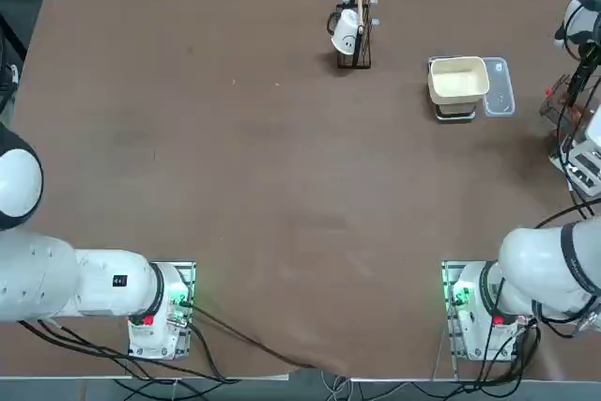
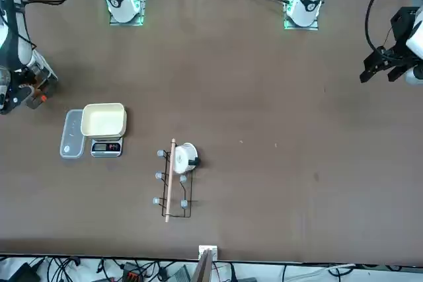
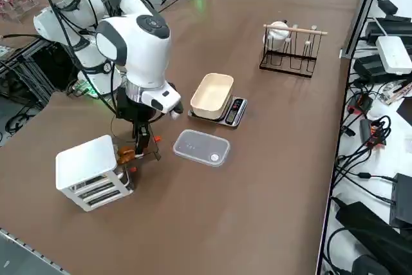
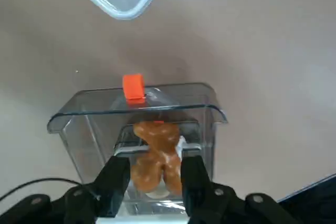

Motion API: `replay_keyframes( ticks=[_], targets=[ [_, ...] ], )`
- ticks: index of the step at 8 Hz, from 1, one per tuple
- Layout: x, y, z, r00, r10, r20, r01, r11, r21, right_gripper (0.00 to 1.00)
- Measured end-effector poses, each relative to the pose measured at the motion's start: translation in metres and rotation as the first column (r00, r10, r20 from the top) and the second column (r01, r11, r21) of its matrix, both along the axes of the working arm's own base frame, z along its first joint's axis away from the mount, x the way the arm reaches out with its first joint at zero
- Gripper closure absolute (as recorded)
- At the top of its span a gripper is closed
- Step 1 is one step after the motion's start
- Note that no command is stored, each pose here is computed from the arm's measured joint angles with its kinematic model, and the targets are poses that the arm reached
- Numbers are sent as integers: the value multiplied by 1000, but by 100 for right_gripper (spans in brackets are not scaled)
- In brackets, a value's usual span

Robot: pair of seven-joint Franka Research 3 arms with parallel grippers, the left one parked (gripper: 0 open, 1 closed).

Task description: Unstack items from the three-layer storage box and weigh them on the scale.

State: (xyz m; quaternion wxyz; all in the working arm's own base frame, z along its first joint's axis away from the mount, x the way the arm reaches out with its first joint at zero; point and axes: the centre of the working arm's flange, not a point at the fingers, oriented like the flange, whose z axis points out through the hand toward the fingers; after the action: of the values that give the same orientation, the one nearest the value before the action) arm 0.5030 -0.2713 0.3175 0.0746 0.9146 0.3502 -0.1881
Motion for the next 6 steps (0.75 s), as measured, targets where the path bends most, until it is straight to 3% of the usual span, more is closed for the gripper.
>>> replay_keyframes(
  ticks=[6],
  targets=[
    [-9,1,-14,998,18,52,-18,1000,6,37]
  ],
)
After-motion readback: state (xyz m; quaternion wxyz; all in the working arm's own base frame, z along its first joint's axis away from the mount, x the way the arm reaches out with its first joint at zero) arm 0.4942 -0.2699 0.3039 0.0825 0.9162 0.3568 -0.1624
